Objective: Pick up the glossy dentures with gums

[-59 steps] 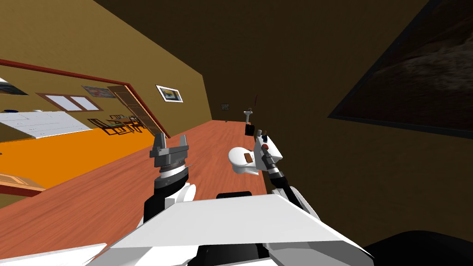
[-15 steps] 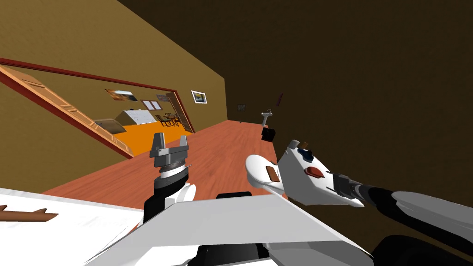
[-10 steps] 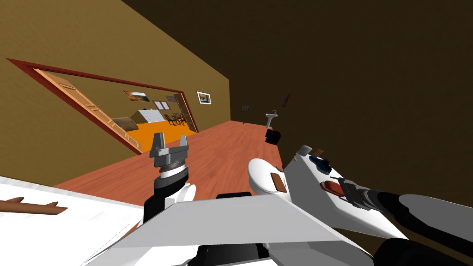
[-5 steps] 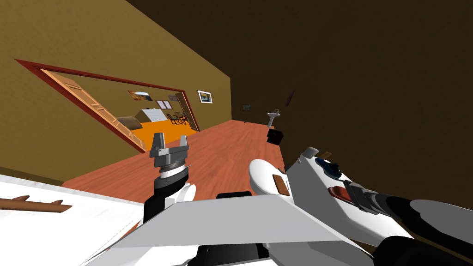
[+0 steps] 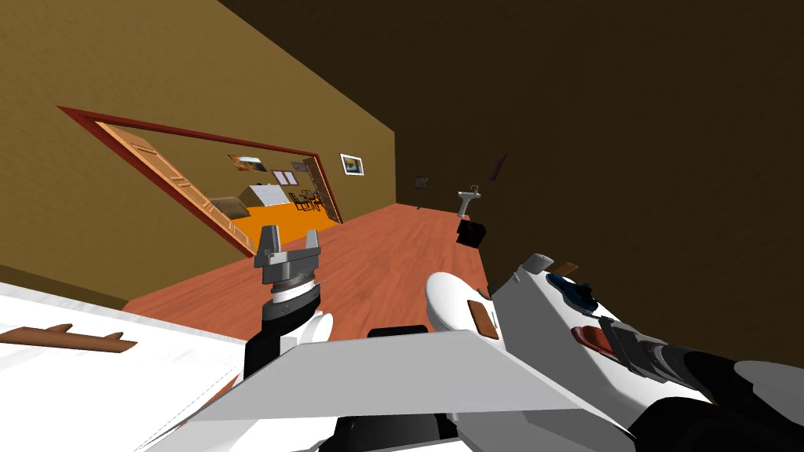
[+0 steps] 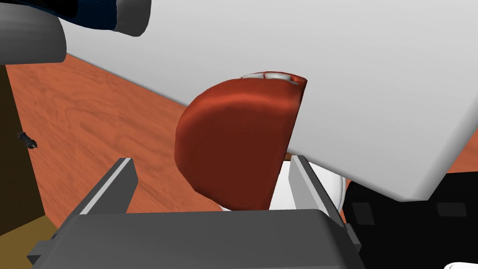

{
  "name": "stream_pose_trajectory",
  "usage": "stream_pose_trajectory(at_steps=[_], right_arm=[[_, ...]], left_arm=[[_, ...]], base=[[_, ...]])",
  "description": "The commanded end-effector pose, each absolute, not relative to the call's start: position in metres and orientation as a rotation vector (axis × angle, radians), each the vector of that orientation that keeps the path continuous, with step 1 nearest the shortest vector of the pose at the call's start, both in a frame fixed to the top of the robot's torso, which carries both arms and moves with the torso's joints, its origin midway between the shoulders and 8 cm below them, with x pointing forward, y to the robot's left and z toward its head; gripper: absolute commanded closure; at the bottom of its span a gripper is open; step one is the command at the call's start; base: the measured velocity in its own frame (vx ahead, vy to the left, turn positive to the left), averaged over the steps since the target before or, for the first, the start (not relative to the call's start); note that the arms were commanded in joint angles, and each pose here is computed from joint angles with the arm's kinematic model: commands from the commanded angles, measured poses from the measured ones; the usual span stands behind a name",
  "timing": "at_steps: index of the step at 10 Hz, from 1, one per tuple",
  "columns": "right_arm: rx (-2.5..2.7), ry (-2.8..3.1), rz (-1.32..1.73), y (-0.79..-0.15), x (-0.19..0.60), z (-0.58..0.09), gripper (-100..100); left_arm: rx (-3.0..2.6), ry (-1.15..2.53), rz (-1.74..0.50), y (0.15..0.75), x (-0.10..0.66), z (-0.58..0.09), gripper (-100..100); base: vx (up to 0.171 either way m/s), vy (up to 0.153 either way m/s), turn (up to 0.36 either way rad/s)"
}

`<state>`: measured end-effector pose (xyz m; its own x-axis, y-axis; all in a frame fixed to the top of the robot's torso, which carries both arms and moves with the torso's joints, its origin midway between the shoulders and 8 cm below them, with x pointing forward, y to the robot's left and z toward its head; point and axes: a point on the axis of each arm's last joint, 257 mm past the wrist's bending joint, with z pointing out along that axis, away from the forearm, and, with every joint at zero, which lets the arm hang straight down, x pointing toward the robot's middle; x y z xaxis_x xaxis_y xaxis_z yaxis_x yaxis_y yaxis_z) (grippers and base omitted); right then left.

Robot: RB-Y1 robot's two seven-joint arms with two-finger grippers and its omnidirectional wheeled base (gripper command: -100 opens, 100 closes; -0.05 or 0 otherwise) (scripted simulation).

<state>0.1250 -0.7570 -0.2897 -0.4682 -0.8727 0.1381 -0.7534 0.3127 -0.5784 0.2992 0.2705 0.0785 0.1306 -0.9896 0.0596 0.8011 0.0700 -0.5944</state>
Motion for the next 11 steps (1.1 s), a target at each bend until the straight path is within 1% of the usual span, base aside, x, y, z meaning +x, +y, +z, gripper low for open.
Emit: stream_pose_trajectory(at_steps=[1,2,3,7,8,9,11], right_arm=[[-1.487,2.384,-0.869,-0.760,0.116,-0.296,-100],[-1.488,2.381,-0.873,-0.758,0.120,-0.294,-100],[-1.491,2.381,-0.870,-0.758,0.119,-0.295,100],[-1.491,2.382,-0.869,-0.758,0.119,-0.295,100],[-1.491,2.382,-0.869,-0.758,0.119,-0.295,0],[-1.499,2.373,-0.875,-0.756,0.127,-0.289,100],[-1.510,2.363,-0.877,-0.750,0.137,-0.284,100]], left_arm=[[-0.565,0.412,-1.405,0.271,0.299,0.079,0],[-0.565,0.412,-1.405,0.271,0.299,0.079,0],[-0.565,0.412,-1.405,0.271,0.299,0.079,0],[-0.565,0.412,-1.405,0.271,0.299,0.079,0],[-0.565,0.412,-1.405,0.271,0.299,0.079,0],[-0.565,0.412,-1.405,0.271,0.299,0.079,0],[-0.565,0.412,-1.405,0.271,0.299,0.079,0]], base=[[0.027,0.015,0.053],[0.013,0.006,0.007],[0.000,0.003,-0.012],[0.000,0.000,0.000],[0.000,0.000,0.000],[-0.019,-0.011,-0.073],[-0.032,-0.021,-0.061]])
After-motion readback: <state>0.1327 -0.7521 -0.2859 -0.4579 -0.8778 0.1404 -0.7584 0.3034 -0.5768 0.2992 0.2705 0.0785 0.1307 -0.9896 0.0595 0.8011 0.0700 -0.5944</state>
